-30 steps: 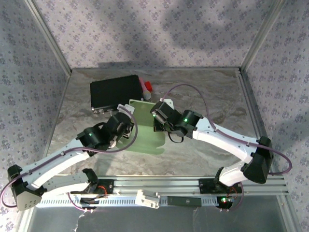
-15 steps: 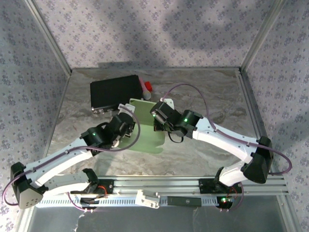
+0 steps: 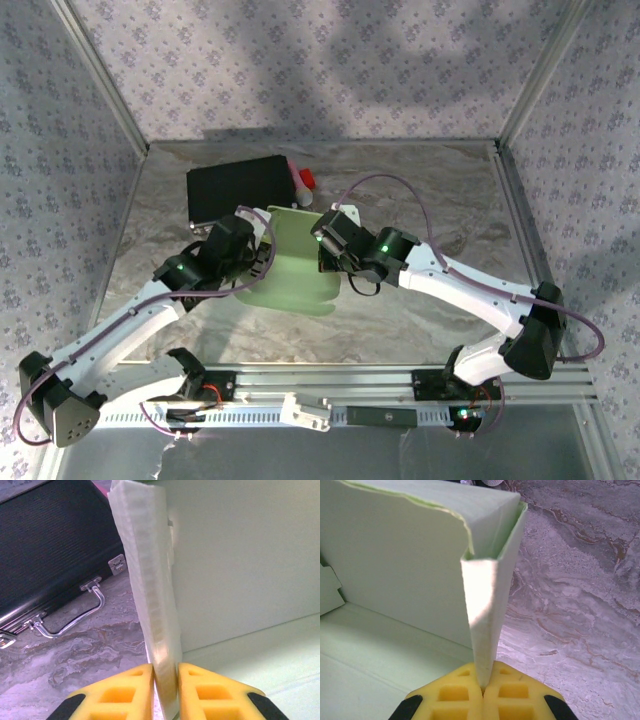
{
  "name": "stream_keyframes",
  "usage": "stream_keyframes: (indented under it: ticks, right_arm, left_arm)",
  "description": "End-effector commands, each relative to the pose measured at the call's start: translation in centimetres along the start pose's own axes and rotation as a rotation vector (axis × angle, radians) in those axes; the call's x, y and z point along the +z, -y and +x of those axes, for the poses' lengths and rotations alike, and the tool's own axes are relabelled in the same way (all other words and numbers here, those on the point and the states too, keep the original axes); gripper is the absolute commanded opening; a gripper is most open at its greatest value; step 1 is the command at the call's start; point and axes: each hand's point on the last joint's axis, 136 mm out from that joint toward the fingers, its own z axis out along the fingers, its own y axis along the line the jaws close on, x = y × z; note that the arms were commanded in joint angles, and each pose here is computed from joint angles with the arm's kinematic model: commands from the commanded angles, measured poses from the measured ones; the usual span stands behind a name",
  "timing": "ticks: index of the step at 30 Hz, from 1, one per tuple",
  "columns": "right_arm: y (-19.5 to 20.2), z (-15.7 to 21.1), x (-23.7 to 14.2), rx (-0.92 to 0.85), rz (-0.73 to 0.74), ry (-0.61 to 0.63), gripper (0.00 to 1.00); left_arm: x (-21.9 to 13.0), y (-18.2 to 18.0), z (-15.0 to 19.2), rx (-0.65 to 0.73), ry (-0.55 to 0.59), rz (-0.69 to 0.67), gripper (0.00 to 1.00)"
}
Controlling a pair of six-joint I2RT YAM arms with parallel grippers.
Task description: Fold the paper box
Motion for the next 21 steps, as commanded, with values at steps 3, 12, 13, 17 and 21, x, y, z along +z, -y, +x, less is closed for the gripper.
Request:
stream_keyframes:
  ticks: [3, 12, 13, 17, 21]
  right_arm:
    - [-2.5, -0.4, -1.2, -0.015, -0.101, -0.003, 0.0]
    - [-2.5, -0.3, -1.3, -0.016, -0.108, -0.005, 0.0]
    - [-2.5, -0.4, -1.3, -0.015, -0.108, -0.004, 0.0]
    - [-2.5, -0.3, -1.3, -0.015, -0.108, -0.005, 0.0]
    - [-2.6, -0.3, -1.2, -0.015, -0.11, -0.003, 0.0]
  left_arm:
    - [-0.7, 1.1, -1.9, 0.005, 0.047, 0.076, 0.2]
    - [-0.8, -0.2, -2.1, 0.003, 0.037, 0.043, 0.25]
    - [-0.9, -0.4, -2.1, 0.004, 0.034, 0.039, 0.25]
    - [-0.9, -1.1, -1.8, 0.001, 0.022, 0.022, 0.25]
    - [-0.9, -1.1, -1.6, -0.001, 0.016, 0.039, 0.19]
